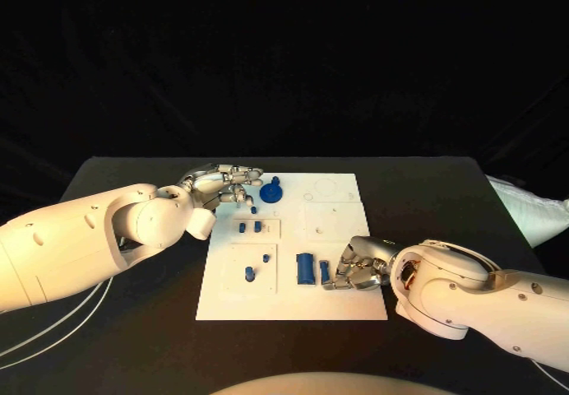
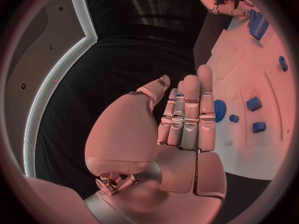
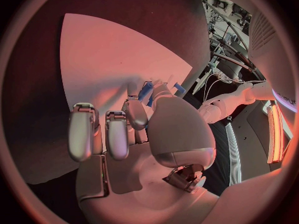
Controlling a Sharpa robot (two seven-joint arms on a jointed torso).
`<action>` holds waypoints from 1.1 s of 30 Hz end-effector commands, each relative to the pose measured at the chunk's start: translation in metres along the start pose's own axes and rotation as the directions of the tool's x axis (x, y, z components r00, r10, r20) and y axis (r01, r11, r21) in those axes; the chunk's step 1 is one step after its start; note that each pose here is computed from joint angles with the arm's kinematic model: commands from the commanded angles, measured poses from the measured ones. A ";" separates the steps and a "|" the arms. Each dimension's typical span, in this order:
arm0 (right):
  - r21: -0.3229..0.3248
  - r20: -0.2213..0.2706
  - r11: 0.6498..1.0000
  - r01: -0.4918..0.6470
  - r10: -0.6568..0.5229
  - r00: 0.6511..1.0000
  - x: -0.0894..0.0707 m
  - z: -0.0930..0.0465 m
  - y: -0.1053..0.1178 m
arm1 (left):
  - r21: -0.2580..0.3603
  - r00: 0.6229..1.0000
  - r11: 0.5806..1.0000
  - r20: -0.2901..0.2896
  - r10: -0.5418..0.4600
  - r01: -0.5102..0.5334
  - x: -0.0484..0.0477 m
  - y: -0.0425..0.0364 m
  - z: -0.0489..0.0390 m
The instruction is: Assemble the parts on the task board
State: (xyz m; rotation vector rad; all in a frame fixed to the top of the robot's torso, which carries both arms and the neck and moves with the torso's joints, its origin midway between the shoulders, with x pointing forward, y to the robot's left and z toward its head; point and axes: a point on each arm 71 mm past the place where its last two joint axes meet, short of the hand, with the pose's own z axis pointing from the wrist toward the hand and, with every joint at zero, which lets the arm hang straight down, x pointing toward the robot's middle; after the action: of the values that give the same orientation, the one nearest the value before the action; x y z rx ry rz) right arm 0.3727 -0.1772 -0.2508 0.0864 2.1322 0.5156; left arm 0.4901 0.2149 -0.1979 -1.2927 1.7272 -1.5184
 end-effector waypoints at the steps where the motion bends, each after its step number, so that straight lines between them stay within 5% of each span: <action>1: -0.005 -0.012 0.999 0.032 -0.032 0.999 0.001 0.001 -0.001 | 0.002 1.000 1.000 -0.022 0.001 -0.001 0.0026 -0.0003 0.0006; 20: 0.030 -0.048 0.999 0.044 -0.043 0.998 0.003 0.019 -0.004 | 0.001 1.000 1.000 -0.023 0.002 -0.002 0.0034 -0.0002 0.0019; 33: 0.017 -0.049 0.999 0.031 -0.030 0.998 0.003 0.018 -0.005 | -0.002 1.000 1.000 -0.022 0.005 -0.005 0.0024 0.0000 0.0014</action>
State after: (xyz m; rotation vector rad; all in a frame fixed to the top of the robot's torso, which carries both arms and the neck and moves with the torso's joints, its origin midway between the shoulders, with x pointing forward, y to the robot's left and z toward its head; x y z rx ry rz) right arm 0.3902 -0.1706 -0.2547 0.0632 2.1329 0.5212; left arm 0.4909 0.2142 -0.1986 -1.2921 1.7336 -1.5151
